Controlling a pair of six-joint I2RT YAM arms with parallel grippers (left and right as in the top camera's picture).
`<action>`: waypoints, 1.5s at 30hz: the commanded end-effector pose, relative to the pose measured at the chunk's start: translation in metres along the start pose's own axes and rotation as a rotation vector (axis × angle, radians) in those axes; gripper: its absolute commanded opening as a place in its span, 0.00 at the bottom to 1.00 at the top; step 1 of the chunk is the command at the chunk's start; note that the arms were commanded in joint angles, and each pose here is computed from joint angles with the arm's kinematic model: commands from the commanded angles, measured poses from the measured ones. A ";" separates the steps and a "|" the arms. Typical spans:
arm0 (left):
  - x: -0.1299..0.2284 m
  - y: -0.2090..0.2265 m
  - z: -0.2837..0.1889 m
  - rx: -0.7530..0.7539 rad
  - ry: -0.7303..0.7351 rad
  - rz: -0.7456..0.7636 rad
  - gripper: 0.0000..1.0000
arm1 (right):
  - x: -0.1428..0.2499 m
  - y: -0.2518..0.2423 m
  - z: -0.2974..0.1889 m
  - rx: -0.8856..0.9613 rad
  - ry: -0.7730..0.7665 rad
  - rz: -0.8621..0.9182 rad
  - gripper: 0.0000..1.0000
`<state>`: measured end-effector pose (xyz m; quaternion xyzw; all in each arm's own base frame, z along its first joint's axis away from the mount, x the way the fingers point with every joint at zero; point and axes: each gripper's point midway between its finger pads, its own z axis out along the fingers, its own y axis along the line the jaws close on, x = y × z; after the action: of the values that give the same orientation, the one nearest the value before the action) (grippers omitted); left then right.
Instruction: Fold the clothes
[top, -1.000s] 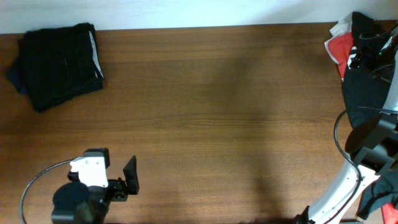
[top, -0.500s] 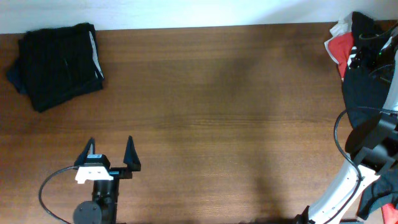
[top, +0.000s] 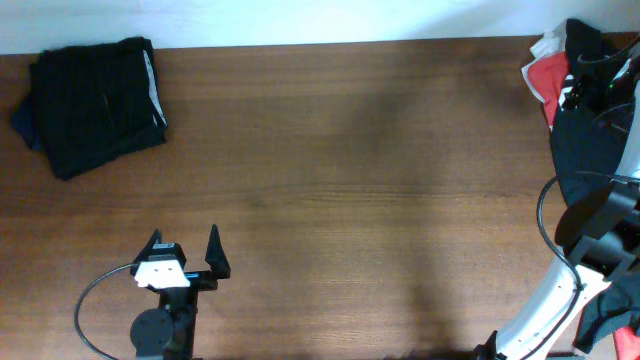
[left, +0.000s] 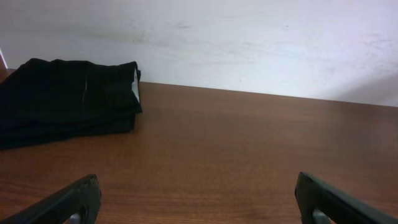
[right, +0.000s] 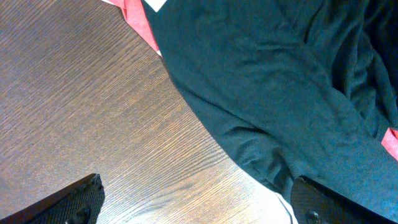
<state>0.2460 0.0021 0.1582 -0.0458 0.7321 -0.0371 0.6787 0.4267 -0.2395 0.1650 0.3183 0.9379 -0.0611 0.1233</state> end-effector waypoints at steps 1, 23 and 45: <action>0.002 0.003 0.000 -0.014 0.002 0.012 0.99 | -0.005 0.001 -0.011 -0.001 -0.031 0.002 0.99; 0.002 0.003 0.000 -0.014 0.002 0.012 0.99 | 0.156 0.102 -0.399 -0.502 -0.797 -0.371 0.99; 0.002 0.003 0.000 -0.013 0.003 0.012 0.99 | 0.295 0.089 -0.192 -0.845 -1.157 -0.392 0.99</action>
<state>0.2460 0.0027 0.1578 -0.0471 0.7326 -0.0358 0.6781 0.2168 0.0373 0.2849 -0.0094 0.7113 0.1199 0.6926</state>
